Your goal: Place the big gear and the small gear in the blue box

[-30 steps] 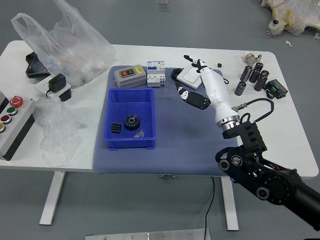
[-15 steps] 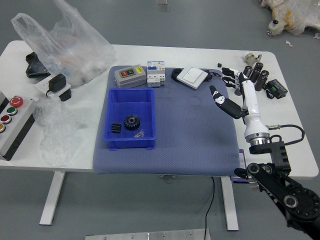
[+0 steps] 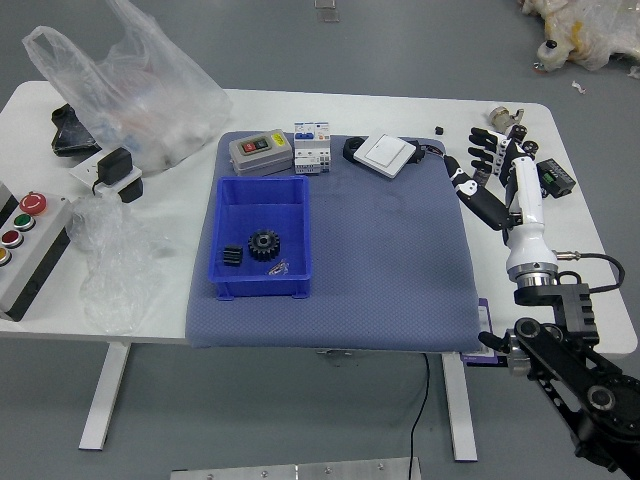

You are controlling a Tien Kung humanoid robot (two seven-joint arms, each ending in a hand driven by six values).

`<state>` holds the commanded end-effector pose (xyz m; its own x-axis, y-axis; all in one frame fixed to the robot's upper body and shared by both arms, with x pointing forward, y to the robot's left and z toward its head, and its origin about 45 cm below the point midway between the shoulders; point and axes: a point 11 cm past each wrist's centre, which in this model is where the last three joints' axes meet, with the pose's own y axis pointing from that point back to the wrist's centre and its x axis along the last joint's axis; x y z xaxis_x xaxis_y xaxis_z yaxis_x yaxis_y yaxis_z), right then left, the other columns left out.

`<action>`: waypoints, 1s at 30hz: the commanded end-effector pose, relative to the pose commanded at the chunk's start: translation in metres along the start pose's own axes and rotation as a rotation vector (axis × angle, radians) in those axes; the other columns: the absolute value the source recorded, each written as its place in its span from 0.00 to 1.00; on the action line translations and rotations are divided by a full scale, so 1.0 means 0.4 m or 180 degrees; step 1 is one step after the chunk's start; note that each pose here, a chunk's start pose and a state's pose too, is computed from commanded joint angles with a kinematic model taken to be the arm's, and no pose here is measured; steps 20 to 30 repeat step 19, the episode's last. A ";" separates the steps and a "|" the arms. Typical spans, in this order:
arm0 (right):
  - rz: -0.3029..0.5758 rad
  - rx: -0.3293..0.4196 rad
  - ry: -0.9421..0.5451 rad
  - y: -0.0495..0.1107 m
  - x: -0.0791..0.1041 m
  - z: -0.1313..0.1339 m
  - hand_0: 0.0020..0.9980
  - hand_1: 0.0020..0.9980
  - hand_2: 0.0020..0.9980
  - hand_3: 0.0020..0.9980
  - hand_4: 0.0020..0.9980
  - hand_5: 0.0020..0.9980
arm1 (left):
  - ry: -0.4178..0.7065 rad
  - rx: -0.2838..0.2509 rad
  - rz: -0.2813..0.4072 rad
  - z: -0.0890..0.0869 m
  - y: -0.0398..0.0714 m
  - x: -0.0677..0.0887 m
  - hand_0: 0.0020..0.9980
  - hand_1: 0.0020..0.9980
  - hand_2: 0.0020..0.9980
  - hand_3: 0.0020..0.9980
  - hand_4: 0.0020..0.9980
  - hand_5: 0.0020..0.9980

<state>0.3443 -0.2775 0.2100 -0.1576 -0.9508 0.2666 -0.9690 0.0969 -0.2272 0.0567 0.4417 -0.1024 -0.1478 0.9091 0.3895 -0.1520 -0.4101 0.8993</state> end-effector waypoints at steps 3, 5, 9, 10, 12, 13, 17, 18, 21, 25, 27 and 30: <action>0.0049 0.0014 0.0062 -0.002 0.010 -0.003 0.62 0.63 0.66 0.63 0.81 0.30 | -0.0006 -0.0021 -0.0006 0.003 0.000 -0.003 0.64 0.61 0.60 0.65 0.64 0.34; 0.0090 -0.0016 0.0122 -0.003 0.018 0.002 0.62 0.63 0.66 0.63 0.81 0.30 | -0.0014 -0.0051 -0.0013 0.010 0.000 -0.005 0.64 0.61 0.60 0.65 0.64 0.34; 0.0148 -0.0039 0.0198 -0.004 0.030 0.007 0.60 0.62 0.66 0.64 0.82 0.32 | -0.0044 -0.0139 -0.0037 0.028 0.001 -0.013 0.64 0.61 0.60 0.65 0.64 0.34; 0.0160 -0.0040 0.0205 -0.004 0.032 0.007 0.60 0.62 0.66 0.64 0.82 0.32 | -0.0055 -0.0161 -0.0042 0.033 0.001 -0.014 0.64 0.61 0.60 0.65 0.64 0.34; 0.0179 -0.0046 0.0211 -0.006 0.035 0.008 0.60 0.62 0.66 0.64 0.82 0.32 | -0.0075 -0.0187 -0.0045 0.040 0.001 -0.014 0.64 0.61 0.60 0.65 0.64 0.34; 0.0185 -0.0049 0.0214 -0.007 0.036 0.009 0.60 0.62 0.66 0.64 0.82 0.32 | -0.0084 -0.0196 -0.0044 0.044 0.001 -0.013 0.64 0.61 0.60 0.65 0.64 0.34; 0.0201 -0.0036 0.0237 -0.012 0.043 0.006 0.59 0.62 0.65 0.63 0.82 0.32 | -0.0117 -0.0206 -0.0029 0.054 0.000 -0.005 0.64 0.62 0.60 0.65 0.64 0.34; 0.0206 -0.0031 0.0241 -0.014 0.045 0.004 0.59 0.62 0.65 0.63 0.82 0.32 | -0.0125 -0.0205 -0.0025 0.055 0.000 -0.003 0.64 0.62 0.60 0.65 0.64 0.34; 0.0214 -0.0025 0.0247 -0.016 0.048 0.003 0.59 0.62 0.65 0.63 0.82 0.32 | -0.0135 -0.0204 -0.0019 0.057 0.000 0.000 0.64 0.62 0.60 0.65 0.64 0.34; 0.0214 -0.0025 0.0247 -0.016 0.048 0.003 0.59 0.62 0.65 0.63 0.82 0.32 | -0.0135 -0.0204 -0.0019 0.057 0.000 0.000 0.64 0.62 0.60 0.65 0.64 0.34; 0.0214 -0.0025 0.0247 -0.016 0.048 0.003 0.59 0.62 0.65 0.63 0.82 0.32 | -0.0135 -0.0204 -0.0019 0.057 0.000 0.000 0.64 0.62 0.60 0.65 0.64 0.34; 0.0214 -0.0025 0.0247 -0.016 0.048 0.003 0.59 0.62 0.65 0.63 0.82 0.32 | -0.0135 -0.0204 -0.0019 0.057 0.000 0.000 0.64 0.62 0.60 0.65 0.64 0.34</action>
